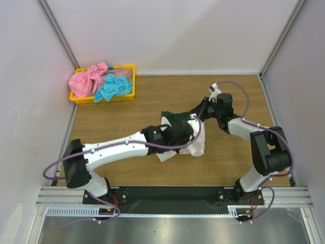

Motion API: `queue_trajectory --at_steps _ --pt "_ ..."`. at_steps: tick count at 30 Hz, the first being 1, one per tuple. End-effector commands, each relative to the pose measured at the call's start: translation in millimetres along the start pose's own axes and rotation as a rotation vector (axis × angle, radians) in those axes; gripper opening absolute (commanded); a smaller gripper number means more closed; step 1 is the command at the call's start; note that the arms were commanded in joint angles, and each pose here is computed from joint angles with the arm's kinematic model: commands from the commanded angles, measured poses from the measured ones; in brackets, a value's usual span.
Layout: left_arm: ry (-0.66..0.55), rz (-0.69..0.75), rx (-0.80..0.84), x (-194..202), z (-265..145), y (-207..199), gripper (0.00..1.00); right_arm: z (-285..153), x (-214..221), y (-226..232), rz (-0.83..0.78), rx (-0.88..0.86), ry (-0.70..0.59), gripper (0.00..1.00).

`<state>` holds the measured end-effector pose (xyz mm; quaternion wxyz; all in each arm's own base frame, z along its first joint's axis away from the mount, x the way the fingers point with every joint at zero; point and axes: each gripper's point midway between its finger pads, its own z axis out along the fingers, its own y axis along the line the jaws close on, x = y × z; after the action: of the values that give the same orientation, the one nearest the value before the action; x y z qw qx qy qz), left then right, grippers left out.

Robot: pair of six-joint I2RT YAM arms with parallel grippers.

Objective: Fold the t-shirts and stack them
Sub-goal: Fold the tshirt

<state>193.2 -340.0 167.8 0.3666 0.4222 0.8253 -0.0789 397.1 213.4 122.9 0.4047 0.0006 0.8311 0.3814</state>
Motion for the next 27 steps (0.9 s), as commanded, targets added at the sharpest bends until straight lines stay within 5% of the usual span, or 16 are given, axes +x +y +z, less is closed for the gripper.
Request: queue_trajectory --at_steps 1,14,27 --pt "-0.006 0.048 0.056 -30 2 15 0.0 -18 -40 -8 0.001 0.028 -0.089 0.07" --pt "0.07 0.057 0.078 -97 63 90 0.0 -37 -44 -66 0.086 0.132 -0.116 0.05" --pt "0.131 0.013 0.141 -90 139 121 0.02 -47 -31 -78 0.104 0.163 -0.097 0.05"
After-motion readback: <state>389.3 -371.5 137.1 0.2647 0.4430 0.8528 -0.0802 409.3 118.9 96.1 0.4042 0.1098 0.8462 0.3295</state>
